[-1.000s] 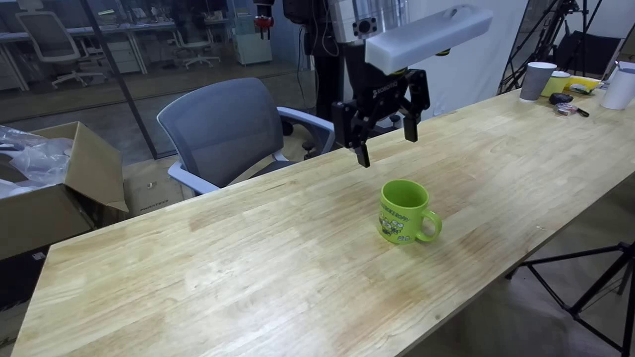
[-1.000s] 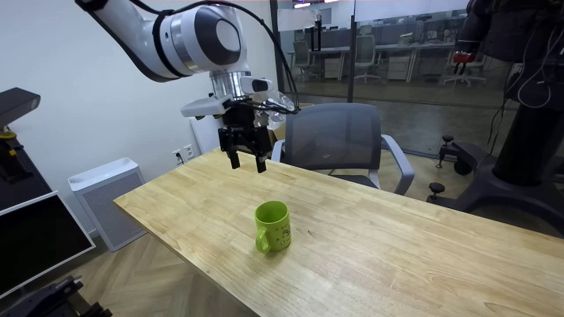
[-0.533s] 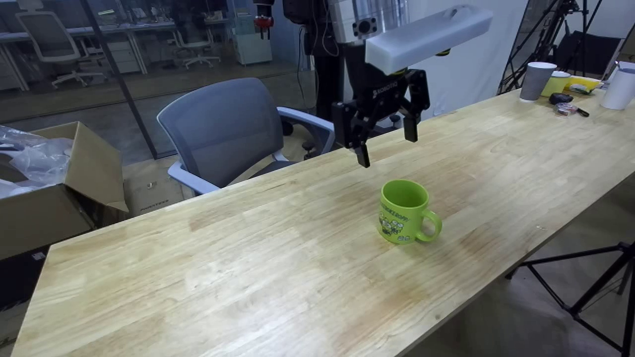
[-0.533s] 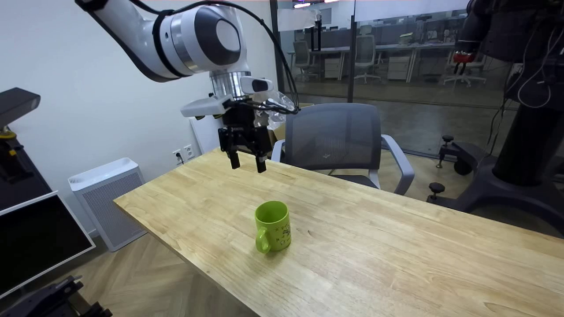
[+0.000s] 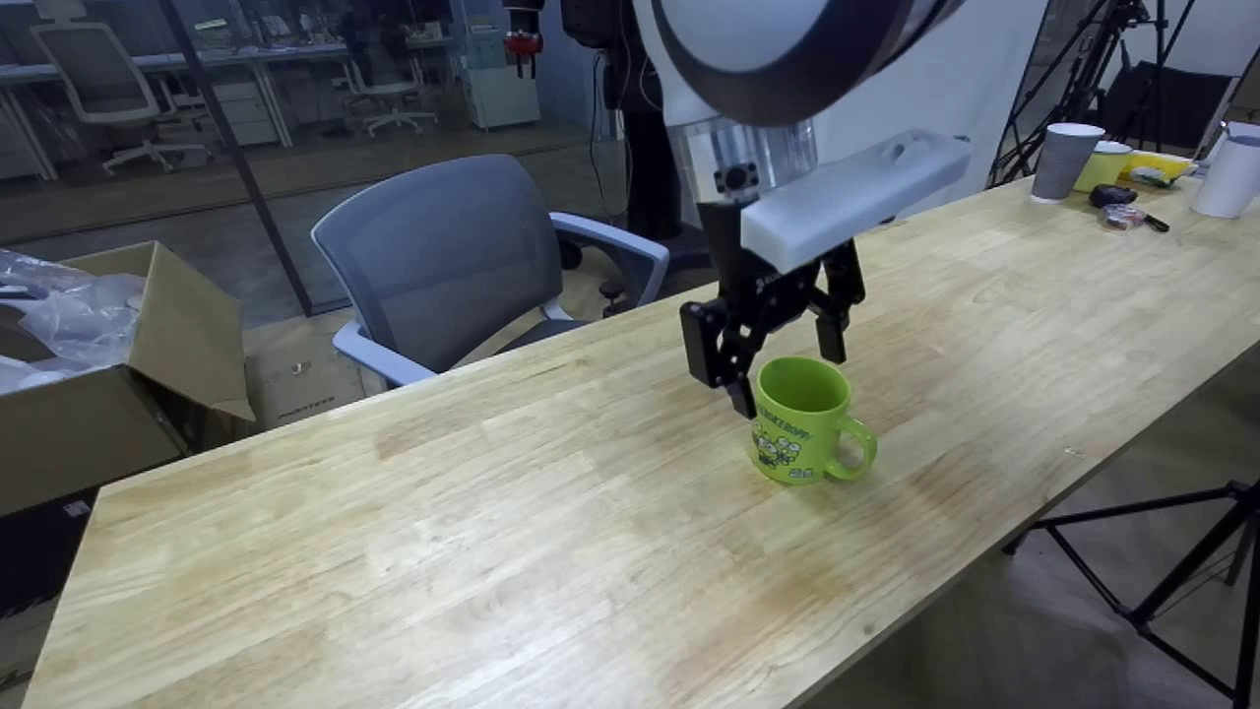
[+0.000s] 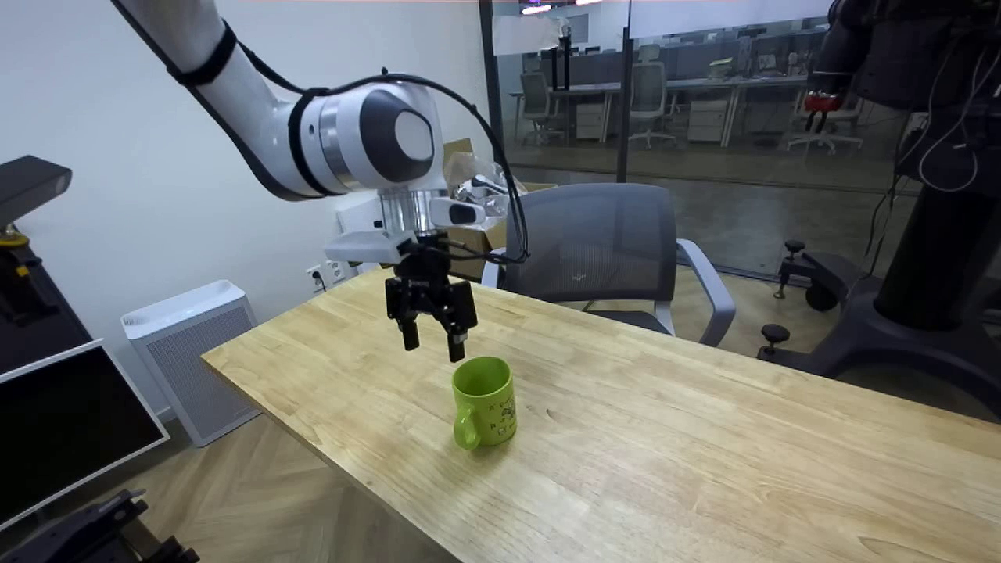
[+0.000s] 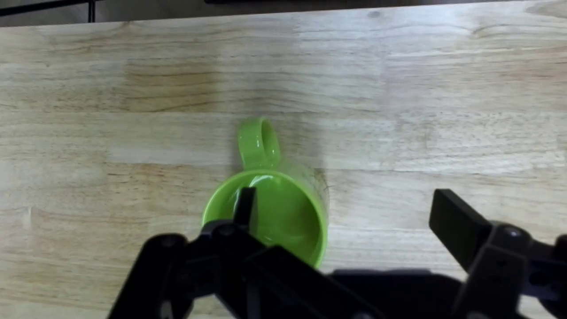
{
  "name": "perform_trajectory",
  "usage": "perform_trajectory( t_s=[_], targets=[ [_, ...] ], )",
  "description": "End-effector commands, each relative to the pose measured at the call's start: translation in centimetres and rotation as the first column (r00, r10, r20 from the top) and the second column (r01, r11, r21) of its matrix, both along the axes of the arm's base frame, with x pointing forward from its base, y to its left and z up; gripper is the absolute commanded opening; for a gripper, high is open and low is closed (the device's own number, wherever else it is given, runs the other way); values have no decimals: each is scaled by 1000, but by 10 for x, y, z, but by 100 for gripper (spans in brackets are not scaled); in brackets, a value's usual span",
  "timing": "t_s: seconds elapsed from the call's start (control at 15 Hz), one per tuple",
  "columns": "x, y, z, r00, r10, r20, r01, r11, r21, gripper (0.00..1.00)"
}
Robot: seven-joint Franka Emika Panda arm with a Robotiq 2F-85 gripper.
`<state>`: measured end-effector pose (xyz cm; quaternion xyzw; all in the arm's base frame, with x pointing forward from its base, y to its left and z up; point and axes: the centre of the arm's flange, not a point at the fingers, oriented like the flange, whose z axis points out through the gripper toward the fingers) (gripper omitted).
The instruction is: Pick up the cup from the table and slightly move it to the right.
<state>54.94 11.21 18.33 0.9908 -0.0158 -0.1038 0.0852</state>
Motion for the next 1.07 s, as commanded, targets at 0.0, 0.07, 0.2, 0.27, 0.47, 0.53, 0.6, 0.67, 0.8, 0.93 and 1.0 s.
perform_trajectory(
  t_s=[0.0,0.07,0.2,0.27,0.47,0.53,0.6,0.67,0.8,0.93,1.0],
  targets=[
    [-6,1,-28,1000,8,-9,-8,1000,11,100],
    [-8,1,-35,1000,18,3,-18,1000,12,100],
    [-9,1,-44,999,37,26,-37,999,24,100],
    [-10,1,-47,998,47,39,-48,998,31,100],
    [-13,0,-53,995,71,69,-73,997,31,100],
    [-14,0,-54,995,77,64,-79,996,28,100],
    [-15,0,-54,994,85,66,-87,996,27,100],
    [-15,1,-54,993,93,71,-95,995,24,100],
    [-17,4,-53,990,117,73,-119,993,19,100],
    [-19,7,-53,987,151,60,-152,988,14,100],
    [-18,8,-52,985,165,54,-166,986,12,100]
  ],
)
